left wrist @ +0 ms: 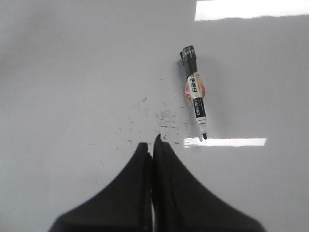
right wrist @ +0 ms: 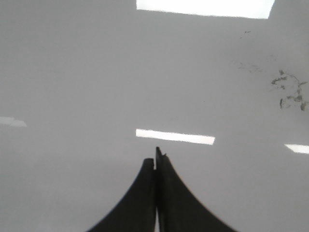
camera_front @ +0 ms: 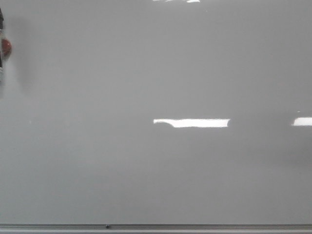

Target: Write number 8 on whiteboard

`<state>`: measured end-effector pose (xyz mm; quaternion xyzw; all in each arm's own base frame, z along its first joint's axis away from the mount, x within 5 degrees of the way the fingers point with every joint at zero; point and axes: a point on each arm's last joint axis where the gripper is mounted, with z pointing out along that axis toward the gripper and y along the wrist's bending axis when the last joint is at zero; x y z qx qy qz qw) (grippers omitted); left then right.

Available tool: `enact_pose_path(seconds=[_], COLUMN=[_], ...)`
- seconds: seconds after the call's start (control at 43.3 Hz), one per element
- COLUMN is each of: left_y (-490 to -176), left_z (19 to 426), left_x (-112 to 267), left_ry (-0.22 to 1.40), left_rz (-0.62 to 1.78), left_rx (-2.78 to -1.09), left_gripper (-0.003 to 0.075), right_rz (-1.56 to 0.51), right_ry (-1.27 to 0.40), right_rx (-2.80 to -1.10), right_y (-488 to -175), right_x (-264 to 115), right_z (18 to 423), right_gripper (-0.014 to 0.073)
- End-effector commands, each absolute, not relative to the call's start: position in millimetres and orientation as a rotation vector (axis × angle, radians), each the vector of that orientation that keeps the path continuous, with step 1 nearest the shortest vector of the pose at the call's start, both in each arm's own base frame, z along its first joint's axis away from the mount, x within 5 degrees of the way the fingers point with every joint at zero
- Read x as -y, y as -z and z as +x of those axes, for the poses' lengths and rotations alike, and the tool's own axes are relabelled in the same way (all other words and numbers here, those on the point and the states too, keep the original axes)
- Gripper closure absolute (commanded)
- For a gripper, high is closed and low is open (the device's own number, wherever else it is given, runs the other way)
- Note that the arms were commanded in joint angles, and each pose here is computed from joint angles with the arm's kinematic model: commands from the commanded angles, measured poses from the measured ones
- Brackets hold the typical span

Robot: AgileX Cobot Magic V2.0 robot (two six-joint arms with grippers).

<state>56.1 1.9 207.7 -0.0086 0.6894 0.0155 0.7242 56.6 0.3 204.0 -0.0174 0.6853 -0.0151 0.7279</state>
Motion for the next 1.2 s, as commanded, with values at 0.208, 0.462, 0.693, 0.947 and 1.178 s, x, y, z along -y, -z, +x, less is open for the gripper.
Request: enact_pose_path(seconds=[0.208,0.462,0.693,0.947,1.178], left_y=[-212.3,-212.3,-212.3,-212.6,-217.4], left_z=[54.9,54.9,54.9,54.8,54.0], left_x=[-2.0,-2.0,-2.0,-2.0,-2.0], left_ry=[-0.027,-0.027,-0.027,-0.027,-0.028], left_rz=[-0.027,-0.027,-0.027,-0.027,-0.026], left_rx=[-1.430,-1.430,-1.430,-1.428,-1.373], left_gripper=[0.0741,0.0741,0.0741,0.0741,0.0741], right_rz=[-0.034,-0.034,-0.033,-0.033,-0.033], right_ry=[0.031,0.031,0.031,0.031,0.031], right_rx=[-1.404,-1.404,-1.395,-1.390,-1.390], right_y=[-213.4,-213.4,-214.2,-214.6,-220.5], right_x=[-0.2,-0.2,-0.2,-0.2,-0.2], right_z=[54.0,54.0,53.9,53.8,52.7], right_gripper=[0.0703,0.0703,0.0703,0.0703,0.0703])
